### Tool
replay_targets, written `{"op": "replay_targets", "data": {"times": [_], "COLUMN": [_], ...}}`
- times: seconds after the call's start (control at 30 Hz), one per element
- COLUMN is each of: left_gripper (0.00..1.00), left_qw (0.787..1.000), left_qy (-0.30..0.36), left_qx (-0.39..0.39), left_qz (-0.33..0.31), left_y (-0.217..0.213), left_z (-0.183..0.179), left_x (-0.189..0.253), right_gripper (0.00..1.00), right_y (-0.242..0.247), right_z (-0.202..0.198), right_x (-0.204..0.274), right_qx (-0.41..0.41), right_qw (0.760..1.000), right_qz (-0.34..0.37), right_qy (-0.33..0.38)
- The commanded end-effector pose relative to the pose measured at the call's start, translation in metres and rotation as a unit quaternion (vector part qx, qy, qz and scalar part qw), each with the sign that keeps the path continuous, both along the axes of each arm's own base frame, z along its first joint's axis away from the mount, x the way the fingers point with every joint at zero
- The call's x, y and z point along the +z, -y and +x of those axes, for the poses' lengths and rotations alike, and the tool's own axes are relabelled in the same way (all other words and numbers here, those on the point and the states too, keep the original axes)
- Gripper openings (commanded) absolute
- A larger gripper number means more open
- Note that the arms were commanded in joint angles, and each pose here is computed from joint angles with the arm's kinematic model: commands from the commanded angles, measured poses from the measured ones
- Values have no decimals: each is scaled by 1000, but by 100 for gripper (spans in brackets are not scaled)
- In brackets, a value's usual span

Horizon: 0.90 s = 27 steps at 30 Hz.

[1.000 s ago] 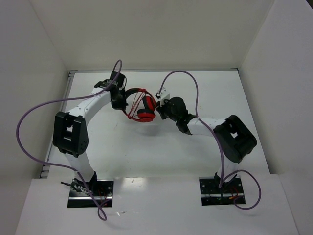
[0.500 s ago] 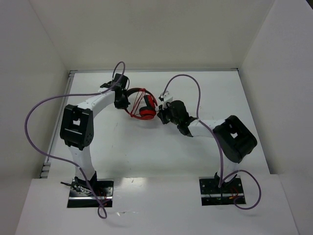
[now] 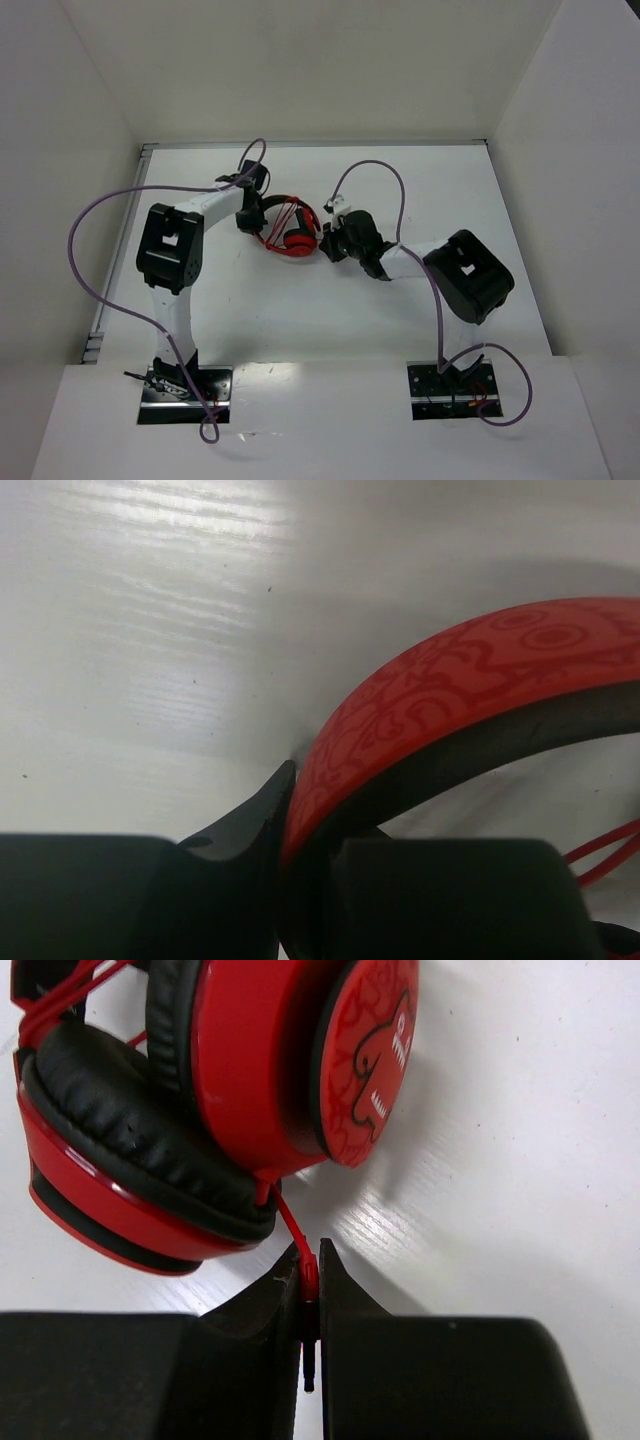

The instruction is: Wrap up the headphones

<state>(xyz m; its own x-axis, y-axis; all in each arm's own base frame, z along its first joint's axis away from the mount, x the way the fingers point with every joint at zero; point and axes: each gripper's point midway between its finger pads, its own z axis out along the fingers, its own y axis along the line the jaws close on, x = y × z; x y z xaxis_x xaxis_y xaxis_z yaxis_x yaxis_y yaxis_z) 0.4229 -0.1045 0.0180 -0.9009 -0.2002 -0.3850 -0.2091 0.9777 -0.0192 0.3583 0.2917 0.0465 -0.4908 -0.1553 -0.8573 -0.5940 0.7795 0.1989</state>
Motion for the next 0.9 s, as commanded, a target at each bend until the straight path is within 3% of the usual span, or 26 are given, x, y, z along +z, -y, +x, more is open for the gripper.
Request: {"op": "replay_targets", "data": {"times": [0.0, 0.43, 0.63, 0.87], "left_gripper": [0, 0, 13, 17], "left_qw": [997, 990, 989, 989], "left_qy": [6, 21, 43, 65], "left_qx": [10, -13, -16, -17], "left_qz": [81, 137, 139, 135], "left_y": [-41, -39, -40, -40], "left_z": [15, 26, 31, 34], "left_x": [-8, -11, 4, 10], "right_gripper": [4, 9, 25, 45], "right_y": [15, 15, 13, 15], "right_z": [16, 13, 18, 13], "right_x": [-3, -20, -15, -17], "right_qx": [-36, -34, -41, -30], "right_qw": [999, 999, 999, 997], "right_qz": [-1, -12, -15, -44], "right_qy": [7, -21, -27, -58]}}
